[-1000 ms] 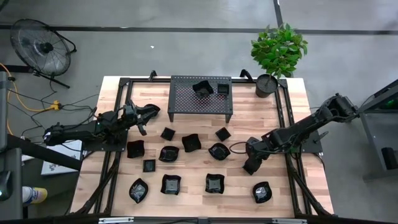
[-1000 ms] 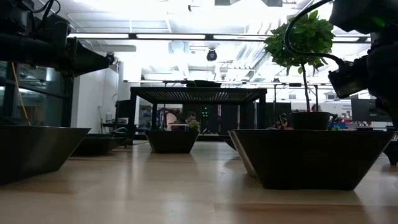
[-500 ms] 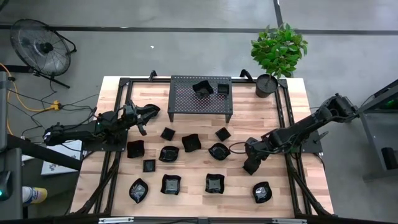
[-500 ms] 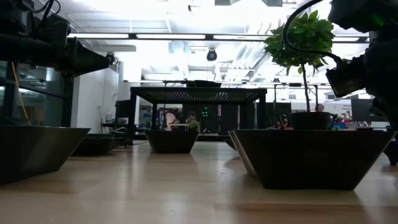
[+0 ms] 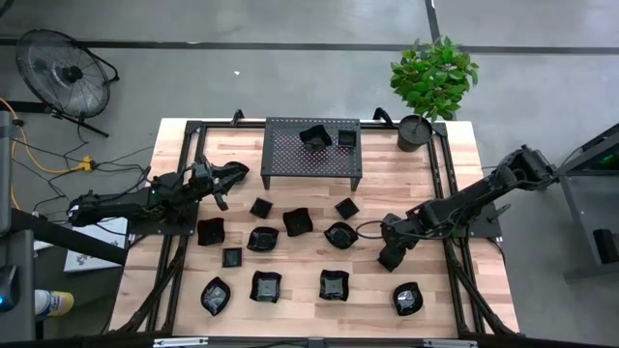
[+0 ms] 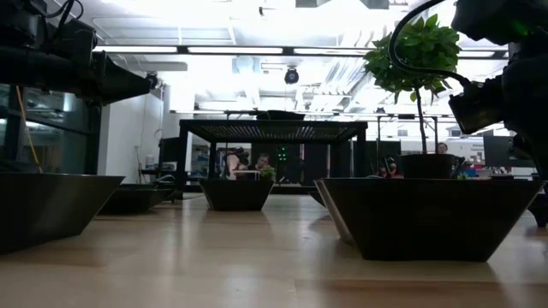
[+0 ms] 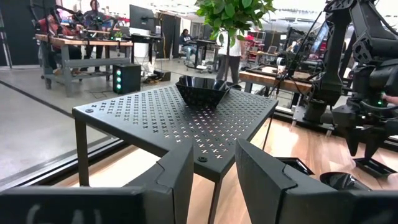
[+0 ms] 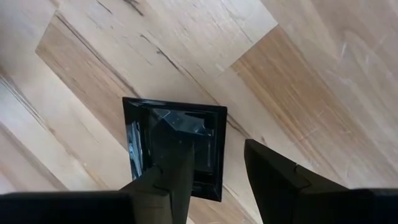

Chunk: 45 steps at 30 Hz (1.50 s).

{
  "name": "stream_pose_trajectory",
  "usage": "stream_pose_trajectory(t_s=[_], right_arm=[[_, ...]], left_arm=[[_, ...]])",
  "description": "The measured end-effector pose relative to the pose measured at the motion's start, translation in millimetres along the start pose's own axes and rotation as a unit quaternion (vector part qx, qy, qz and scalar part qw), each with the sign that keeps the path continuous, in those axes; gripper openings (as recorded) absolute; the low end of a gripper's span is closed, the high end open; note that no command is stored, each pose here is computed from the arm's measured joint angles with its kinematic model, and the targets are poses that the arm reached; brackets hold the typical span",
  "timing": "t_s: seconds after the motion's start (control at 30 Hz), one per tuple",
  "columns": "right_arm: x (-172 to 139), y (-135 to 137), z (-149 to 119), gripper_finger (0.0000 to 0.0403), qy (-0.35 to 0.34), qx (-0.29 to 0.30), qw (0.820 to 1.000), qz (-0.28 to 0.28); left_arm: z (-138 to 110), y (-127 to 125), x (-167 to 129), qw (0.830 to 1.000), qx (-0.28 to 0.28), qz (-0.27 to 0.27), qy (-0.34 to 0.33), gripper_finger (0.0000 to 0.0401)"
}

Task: Pick & Place Mini shaped plates
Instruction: Stack the square plate on top of the square plate on the shelf

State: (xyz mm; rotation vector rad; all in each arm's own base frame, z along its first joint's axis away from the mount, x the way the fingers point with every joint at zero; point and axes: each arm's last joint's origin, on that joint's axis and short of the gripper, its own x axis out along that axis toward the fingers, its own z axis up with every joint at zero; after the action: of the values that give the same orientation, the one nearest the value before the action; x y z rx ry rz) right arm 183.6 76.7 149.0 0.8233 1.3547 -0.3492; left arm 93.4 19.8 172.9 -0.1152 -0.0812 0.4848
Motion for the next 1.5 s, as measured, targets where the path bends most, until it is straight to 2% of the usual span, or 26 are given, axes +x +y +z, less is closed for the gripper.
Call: stream_pose_trajectory(t_s=[0.4,0.67,0.83,1.03,1.33,1.5], right_arm=[[0,0,1,0.0137,-0.006,0.037,0.999,-0.001],[1,0,0,0.0137,-0.001,0.091,0.996,-0.004],[1,0,1,0.0137,-0.010,0.074,0.997,-0.006],[7,-1,0,0.0137,0.014,0.032,0.999,-0.016],[12,-1,0,0.0137,0.020,0.018,0.999,-0.029],[12,-1,0,0.0113,0.021,0.009,0.999,-0.029]], left_arm=[[0,0,0,1.000,0.000,0.000,0.000,0.0117],[0,0,0,1.000,0.000,0.000,0.000,0.0117],[0,0,0,1.000,0.000,0.000,0.000,0.0117],[0,0,0,1.000,0.000,0.000,0.000,0.0117],[0,0,0,1.000,0.000,0.000,0.000,0.0117],[0,0,0,1.000,0.000,0.000,0.000,0.0117]])
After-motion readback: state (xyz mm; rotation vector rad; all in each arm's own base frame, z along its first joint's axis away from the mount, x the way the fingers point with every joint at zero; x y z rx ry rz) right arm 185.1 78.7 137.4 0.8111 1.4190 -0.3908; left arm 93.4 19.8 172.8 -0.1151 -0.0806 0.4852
